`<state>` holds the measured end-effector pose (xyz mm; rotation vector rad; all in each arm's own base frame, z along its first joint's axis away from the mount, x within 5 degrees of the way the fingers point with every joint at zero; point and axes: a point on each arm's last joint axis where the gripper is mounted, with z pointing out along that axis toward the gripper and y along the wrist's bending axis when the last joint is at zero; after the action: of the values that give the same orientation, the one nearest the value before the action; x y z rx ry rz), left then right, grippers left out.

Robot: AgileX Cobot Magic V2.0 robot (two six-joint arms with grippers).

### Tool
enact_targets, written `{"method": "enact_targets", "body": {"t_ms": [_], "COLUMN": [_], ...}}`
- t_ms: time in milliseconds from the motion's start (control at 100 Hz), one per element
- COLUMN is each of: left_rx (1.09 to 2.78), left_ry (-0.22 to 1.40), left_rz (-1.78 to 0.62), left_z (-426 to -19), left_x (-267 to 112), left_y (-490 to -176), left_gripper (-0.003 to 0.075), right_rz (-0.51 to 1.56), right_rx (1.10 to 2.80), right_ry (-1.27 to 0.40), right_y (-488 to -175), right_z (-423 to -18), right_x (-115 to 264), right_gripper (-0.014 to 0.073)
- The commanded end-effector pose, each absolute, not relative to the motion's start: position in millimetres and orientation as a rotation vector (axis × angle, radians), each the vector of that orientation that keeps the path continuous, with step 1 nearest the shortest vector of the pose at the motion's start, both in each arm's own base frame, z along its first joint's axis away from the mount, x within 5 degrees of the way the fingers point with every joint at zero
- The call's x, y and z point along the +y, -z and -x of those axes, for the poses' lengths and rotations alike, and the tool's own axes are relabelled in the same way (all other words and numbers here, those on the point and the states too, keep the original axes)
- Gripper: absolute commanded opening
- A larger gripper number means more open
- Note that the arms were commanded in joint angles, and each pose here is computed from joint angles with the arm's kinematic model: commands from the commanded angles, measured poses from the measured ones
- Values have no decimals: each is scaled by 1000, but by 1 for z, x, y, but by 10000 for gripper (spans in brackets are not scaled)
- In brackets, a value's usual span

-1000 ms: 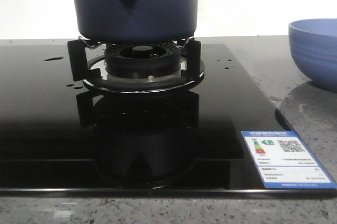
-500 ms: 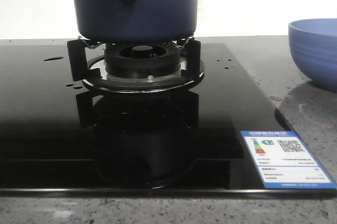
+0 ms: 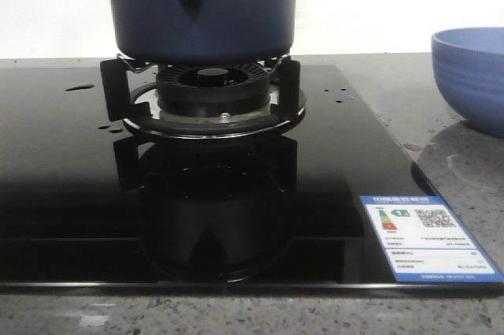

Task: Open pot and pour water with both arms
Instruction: 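Grasp the purple knob of the glass pot lid with the left gripper, then reach the right gripper to the light blue bowl and grasp its rim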

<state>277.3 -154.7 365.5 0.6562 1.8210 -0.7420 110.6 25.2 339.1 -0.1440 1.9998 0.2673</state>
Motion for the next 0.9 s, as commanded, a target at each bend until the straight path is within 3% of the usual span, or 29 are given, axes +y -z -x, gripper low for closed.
{"method": "enact_targets", "body": {"t_ms": [0, 420, 710, 890], "left_rx": [1752, 1732, 1732, 1732], "left_ry": [780, 756, 754, 754], "left_rz": [-630, -706, -704, -704], "left_z": [-277, -293, -293, -293], "left_x": [-158, -175, -175, -175], "left_y": [-387, -382, -382, -382], "left_gripper": [561, 545, 367, 347], "right_rz": [137, 137, 138, 139], "right_rx": [1911, 1911, 1915, 1917], "right_ry": [-253, -253, -254, -254], "right_y": [-355, -355, -354, -354], "right_z": [-113, -113, -113, -113], "right_x": [24, 24, 24, 24], "right_gripper": [528, 528, 528, 528]}}
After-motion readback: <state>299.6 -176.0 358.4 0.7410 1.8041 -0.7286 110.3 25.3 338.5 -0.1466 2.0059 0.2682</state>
